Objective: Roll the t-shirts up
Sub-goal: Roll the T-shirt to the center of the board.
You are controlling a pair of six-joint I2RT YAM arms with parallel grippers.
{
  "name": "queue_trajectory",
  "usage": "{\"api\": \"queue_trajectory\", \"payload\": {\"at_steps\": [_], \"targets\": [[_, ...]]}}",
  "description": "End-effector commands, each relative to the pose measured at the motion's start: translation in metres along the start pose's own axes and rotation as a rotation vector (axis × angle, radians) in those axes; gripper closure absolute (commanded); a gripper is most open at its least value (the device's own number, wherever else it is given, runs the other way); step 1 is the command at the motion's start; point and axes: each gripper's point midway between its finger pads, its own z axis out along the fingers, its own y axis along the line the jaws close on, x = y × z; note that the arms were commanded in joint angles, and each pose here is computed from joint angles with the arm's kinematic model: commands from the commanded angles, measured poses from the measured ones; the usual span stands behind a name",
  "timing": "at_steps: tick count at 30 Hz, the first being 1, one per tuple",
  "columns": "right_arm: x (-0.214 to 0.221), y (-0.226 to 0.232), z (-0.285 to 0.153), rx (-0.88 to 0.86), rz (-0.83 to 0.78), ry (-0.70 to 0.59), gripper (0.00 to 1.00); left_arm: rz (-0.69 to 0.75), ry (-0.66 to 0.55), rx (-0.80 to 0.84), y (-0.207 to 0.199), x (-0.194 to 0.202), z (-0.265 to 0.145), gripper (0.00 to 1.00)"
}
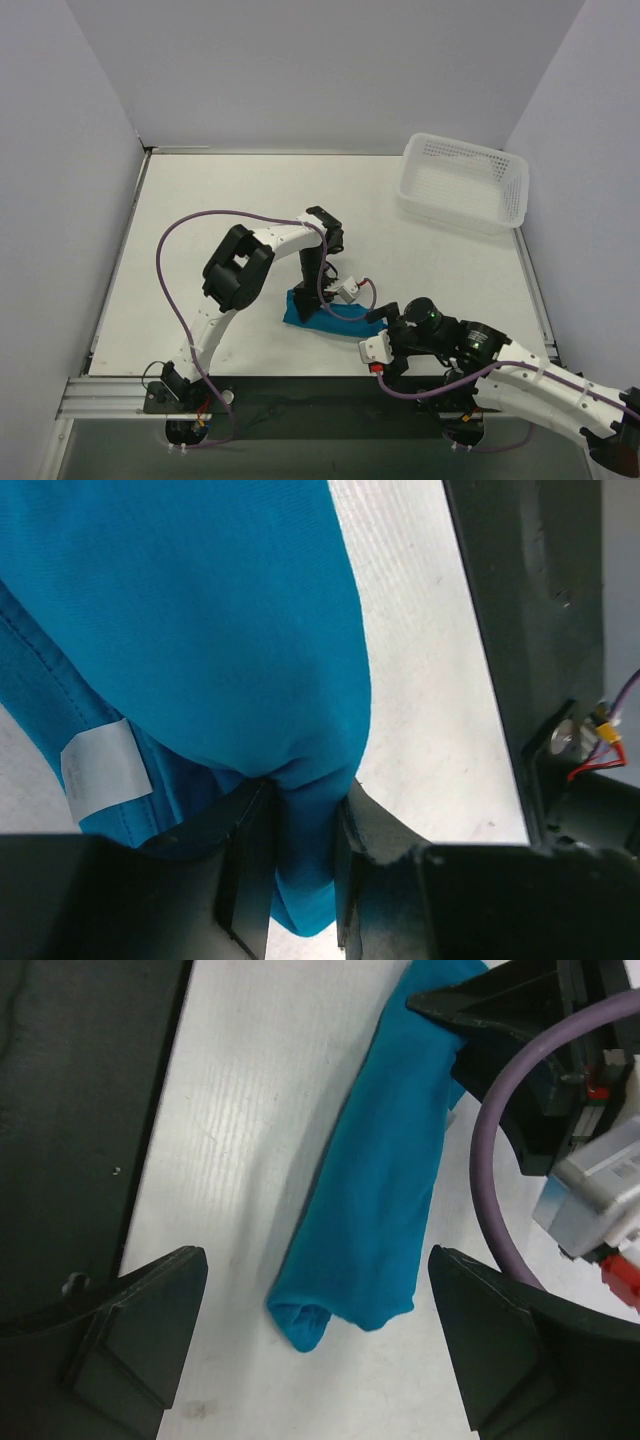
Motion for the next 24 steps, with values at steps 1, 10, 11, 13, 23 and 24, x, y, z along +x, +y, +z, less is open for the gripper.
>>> {"api": "queue_trajectory", "payload": {"at_steps": [1, 10, 11, 13, 23, 24], "targets": [[-0.007, -0.029, 0.027, 0.109, -0.124, 0.008, 0.0, -0.097, 0.141, 0.175, -0.007, 0.042, 0.039, 0.73], [0.009, -0.015, 0.057, 0.101, -0.136, 0.031, 0.01, -0.125, 0.174, 0.187, -0.006, 0.047, 0.043, 0.71], [0.011, -0.016, 0.058, 0.112, -0.159, 0.039, 0.01, -0.125, 0.175, 0.188, -0.006, 0.048, 0.043, 0.71], [0.025, -0.013, 0.059, 0.119, -0.17, 0.088, 0.01, -0.127, 0.18, 0.19, -0.007, 0.047, 0.044, 0.71], [0.059, 0.002, 0.067, 0.117, -0.23, 0.182, 0.03, -0.13, 0.209, 0.199, -0.005, 0.052, 0.048, 0.7], [0.06, 0.003, 0.068, 0.116, -0.236, 0.184, 0.04, -0.13, 0.213, 0.201, -0.005, 0.052, 0.048, 0.7]]}}
